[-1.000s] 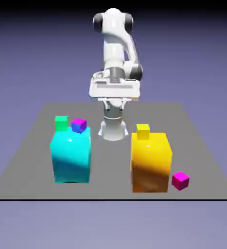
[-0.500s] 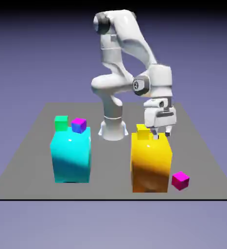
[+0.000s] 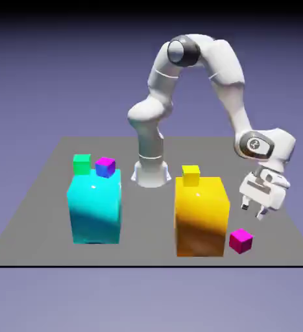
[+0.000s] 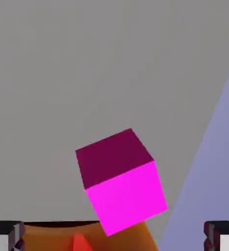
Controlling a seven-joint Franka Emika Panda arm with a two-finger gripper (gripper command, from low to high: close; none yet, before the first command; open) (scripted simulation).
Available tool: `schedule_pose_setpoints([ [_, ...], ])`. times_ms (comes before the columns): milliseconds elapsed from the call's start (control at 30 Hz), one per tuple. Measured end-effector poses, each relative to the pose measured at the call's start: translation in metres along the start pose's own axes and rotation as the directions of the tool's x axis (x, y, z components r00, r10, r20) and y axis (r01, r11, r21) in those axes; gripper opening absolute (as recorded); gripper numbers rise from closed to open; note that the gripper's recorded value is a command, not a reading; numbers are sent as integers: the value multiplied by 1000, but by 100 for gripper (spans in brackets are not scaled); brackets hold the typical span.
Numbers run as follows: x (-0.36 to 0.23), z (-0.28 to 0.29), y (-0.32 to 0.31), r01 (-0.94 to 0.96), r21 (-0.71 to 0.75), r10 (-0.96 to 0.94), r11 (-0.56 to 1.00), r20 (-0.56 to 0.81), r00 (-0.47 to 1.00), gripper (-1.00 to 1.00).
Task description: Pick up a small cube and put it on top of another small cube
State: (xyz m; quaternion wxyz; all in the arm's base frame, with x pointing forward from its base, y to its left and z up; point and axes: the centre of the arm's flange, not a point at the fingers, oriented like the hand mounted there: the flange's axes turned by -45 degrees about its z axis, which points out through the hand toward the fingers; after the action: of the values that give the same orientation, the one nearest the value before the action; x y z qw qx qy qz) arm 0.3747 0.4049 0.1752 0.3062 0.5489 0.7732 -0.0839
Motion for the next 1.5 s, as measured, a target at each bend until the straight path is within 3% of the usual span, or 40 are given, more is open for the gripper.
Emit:
schedule_pose_setpoints([
  [133,48,11,-14,201,-42,-190,979,181,965,0],
  [300,44,43,8,242,73,-250,967,418,873,0],
  [367,41,44,10,235,84,-248,968,427,870,0],
  [433,34,90,9,235,83,-248,968,427,869,0],
  [467,31,105,8,235,84,-248,968,427,870,-100],
  [533,31,105,8,235,85,-248,968,426,870,-100],
  [633,49,36,8,238,75,-248,968,407,879,-100],
  [733,52,-23,22,116,81,-134,990,269,954,-100],
  [867,-56,-41,79,-207,259,151,944,219,964,-100],
  [1000,-173,-56,112,-447,449,405,774,192,894,-100],
  [1100,-268,-5,110,-577,537,483,615,321,814,-100],
  [1300,-456,100,36,-769,601,469,219,626,623,-100],
  [1500,-609,149,-103,-814,530,322,-238,834,448,-100],
])
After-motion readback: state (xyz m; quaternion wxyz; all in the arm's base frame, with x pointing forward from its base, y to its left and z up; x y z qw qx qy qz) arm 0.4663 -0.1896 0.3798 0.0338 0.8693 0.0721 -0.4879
